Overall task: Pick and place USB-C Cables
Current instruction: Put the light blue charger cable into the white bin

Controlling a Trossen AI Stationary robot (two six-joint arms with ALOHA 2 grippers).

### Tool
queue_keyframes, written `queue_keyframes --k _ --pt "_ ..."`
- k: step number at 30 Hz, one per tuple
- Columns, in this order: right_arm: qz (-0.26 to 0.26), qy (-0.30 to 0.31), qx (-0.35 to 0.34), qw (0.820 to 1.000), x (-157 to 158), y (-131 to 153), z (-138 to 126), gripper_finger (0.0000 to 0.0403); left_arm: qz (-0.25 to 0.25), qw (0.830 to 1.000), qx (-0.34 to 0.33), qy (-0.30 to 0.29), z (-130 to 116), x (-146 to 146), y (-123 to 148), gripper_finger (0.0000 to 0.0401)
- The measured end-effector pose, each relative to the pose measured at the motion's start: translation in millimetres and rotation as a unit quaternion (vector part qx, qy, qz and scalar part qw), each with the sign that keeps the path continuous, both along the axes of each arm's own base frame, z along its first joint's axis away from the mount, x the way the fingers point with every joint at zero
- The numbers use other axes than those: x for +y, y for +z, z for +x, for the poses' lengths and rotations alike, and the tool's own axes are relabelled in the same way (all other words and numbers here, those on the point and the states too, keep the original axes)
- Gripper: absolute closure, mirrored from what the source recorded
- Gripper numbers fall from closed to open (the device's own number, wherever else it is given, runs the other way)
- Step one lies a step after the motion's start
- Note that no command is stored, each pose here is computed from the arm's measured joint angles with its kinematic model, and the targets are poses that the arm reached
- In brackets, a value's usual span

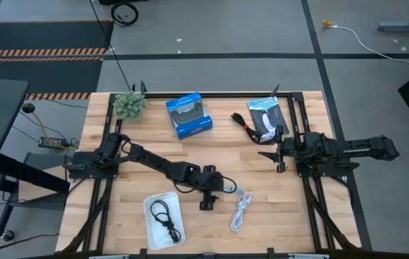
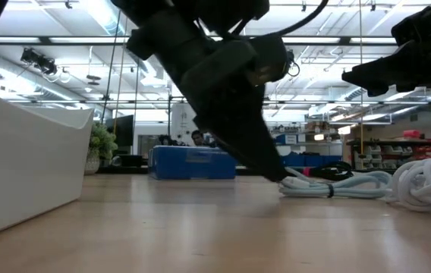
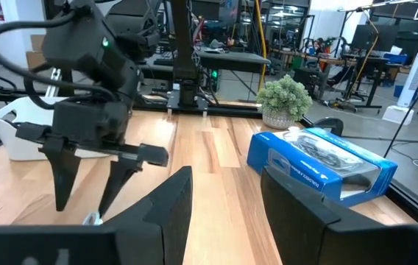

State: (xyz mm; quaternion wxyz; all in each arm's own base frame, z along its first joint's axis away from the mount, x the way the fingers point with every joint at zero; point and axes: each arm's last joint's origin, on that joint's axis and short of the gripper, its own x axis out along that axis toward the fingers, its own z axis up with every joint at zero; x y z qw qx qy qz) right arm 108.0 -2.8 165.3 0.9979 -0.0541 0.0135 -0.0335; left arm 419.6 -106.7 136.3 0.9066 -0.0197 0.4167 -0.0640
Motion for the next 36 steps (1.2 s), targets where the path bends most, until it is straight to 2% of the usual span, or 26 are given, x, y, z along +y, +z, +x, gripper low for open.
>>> queue_keyframes --k 5,12,17,24,32,36 --pt "0.0 0.0 0.0 1.0 0 0 0 0.0234 0.024 0.999 -0.012 0.023 3 3 -3 0.0174" --pt "0.0 0.0 0.0 1.0 0 0 0 0.0234 0.032 0.999 -0.027 0.033 6 8 -1 0.0194" --pt "0.0 0.0 0.0 1.0 0 0 0 0.0234 0.065 0.997 -0.038 0.023 7 8 -1 0.0196" --pt "0.0 0.0 0.0 1.0 0 0 0 0.0234 0.061 0.996 -0.06 0.008 10 7 2 0.0195" --pt "0.0 0.0 -0.002 1.0 0 0 0 0.0234 0.066 0.996 -0.053 0.008 15 11 -20 0.0202" --pt "0.0 -0.001 -0.003 1.0 0 1 0 0.0234 0.067 0.996 -0.055 0.007 16 11 -22 0.0203"
